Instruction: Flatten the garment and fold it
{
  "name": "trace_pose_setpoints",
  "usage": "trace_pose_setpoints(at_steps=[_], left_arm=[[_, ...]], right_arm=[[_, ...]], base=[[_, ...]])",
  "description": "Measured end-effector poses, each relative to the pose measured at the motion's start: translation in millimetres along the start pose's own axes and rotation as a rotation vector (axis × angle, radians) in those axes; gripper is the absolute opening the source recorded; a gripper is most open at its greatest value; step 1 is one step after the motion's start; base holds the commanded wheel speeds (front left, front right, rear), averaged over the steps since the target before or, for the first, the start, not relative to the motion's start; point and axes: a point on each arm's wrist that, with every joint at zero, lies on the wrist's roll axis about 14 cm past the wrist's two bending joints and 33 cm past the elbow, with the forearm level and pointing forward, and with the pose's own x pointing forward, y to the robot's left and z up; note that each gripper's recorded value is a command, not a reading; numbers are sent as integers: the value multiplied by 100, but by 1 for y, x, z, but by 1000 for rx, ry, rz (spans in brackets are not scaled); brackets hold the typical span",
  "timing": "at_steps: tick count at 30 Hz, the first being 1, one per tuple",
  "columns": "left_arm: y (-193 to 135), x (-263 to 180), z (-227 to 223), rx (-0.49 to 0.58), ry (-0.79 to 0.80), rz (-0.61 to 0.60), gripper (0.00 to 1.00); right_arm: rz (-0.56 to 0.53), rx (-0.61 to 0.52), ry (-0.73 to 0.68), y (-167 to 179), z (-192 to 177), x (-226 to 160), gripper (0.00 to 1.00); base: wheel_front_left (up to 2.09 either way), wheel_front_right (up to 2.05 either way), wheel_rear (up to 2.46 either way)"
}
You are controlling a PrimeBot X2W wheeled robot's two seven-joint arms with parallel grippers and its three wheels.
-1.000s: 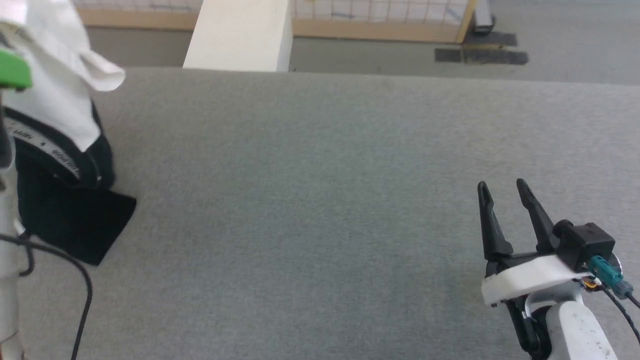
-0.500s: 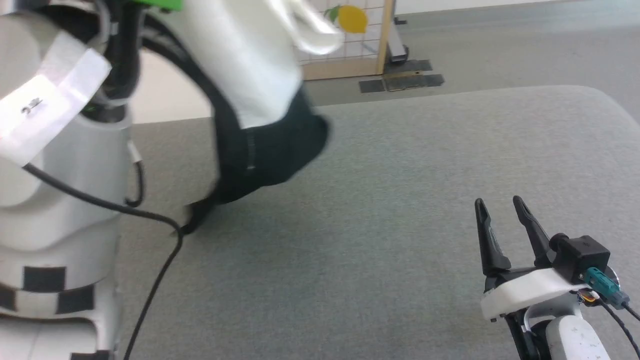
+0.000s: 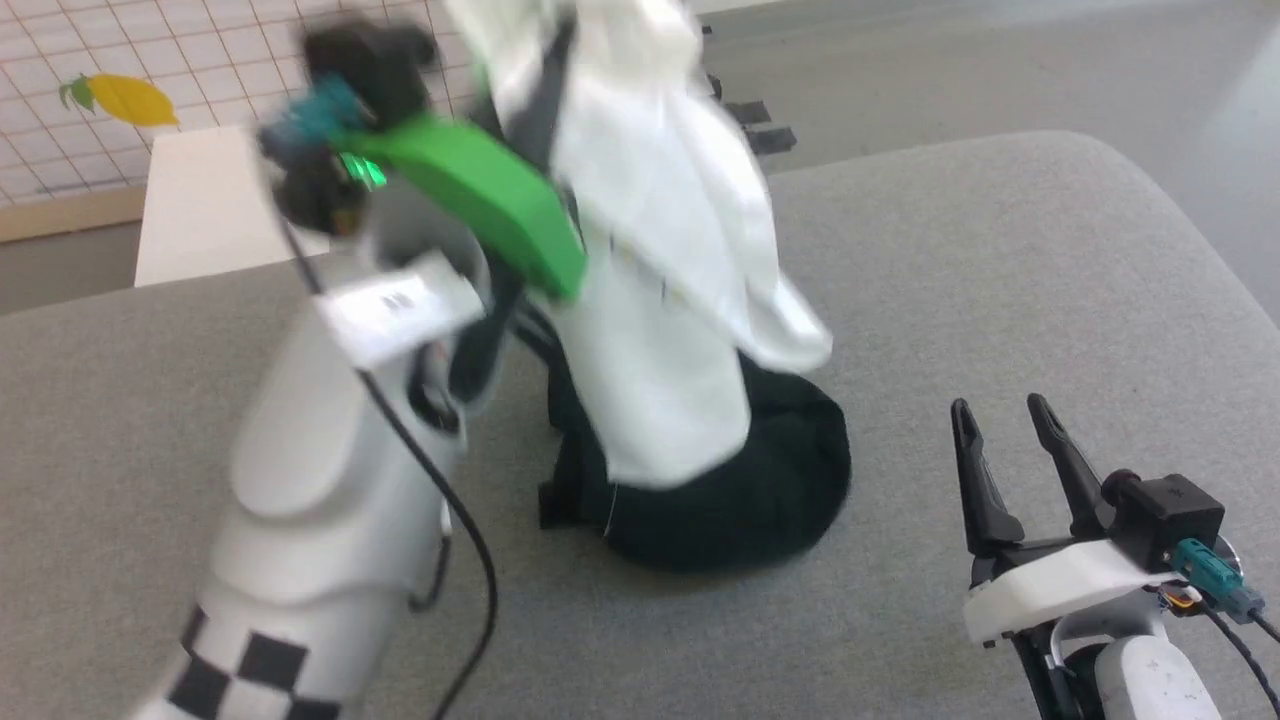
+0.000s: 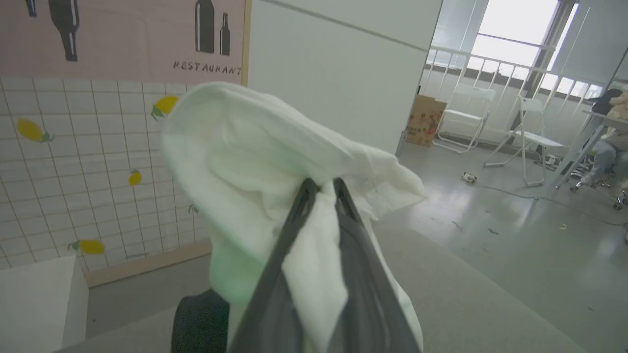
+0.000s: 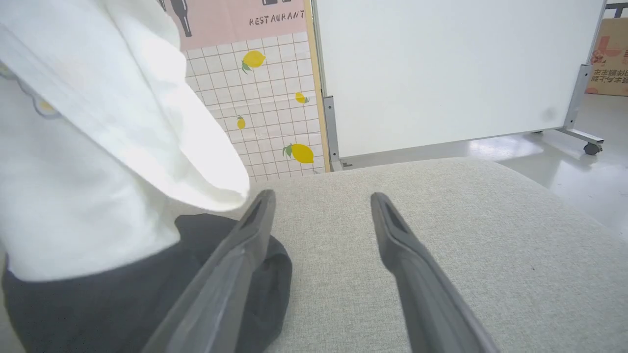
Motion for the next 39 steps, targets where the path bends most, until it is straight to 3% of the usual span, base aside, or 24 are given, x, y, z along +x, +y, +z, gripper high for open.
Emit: trace_pose_setpoints(at_steps=[7, 11, 15, 16, 17, 20, 23, 27, 30, 35, 39], left_arm=[[2, -68, -189, -128, 608, 65, 0], [-8, -112, -248, -157, 873, 66, 0], [-21, -136, -271, -222, 1013, 58, 0], [-23, -136, -272, -237, 1017, 58, 50], [-23, -135, -270, -242, 1004, 58, 100], [-16, -115, -249, -246, 852, 82, 100], [3, -86, -205, -250, 575, 136, 100], [29, -70, -142, -191, 236, 195, 100], [52, -81, -109, -114, 74, 259, 100], [83, -115, -83, 20, -12, 349, 100], [103, -147, -87, 90, 22, 424, 100]], right_arm=[[-4, 4, 29, 0, -9, 5, 100], [-2, 6, 25, 0, -9, 9, 100], [-2, 7, 32, 0, -13, 8, 100], [-2, 8, 33, 1, -13, 8, 100], [-2, 8, 34, 1, -13, 8, 100], [-3, 9, 33, 0, -13, 9, 100], [-2, 11, 27, 0, -12, 10, 100], [9, 10, 12, 4, -8, 13, 100], [25, 6, -2, 8, -3, 16, 100], [59, -8, -19, 19, 6, 20, 100], [82, -12, -32, 27, 12, 23, 100]], base=[[0, 0, 0], [0, 0, 0], [0, 0, 0], [0, 0, 0], [0, 0, 0], [0, 0, 0], [0, 0, 0], [0, 0, 0], [0, 0, 0], [0, 0, 0], [0, 0, 0]])
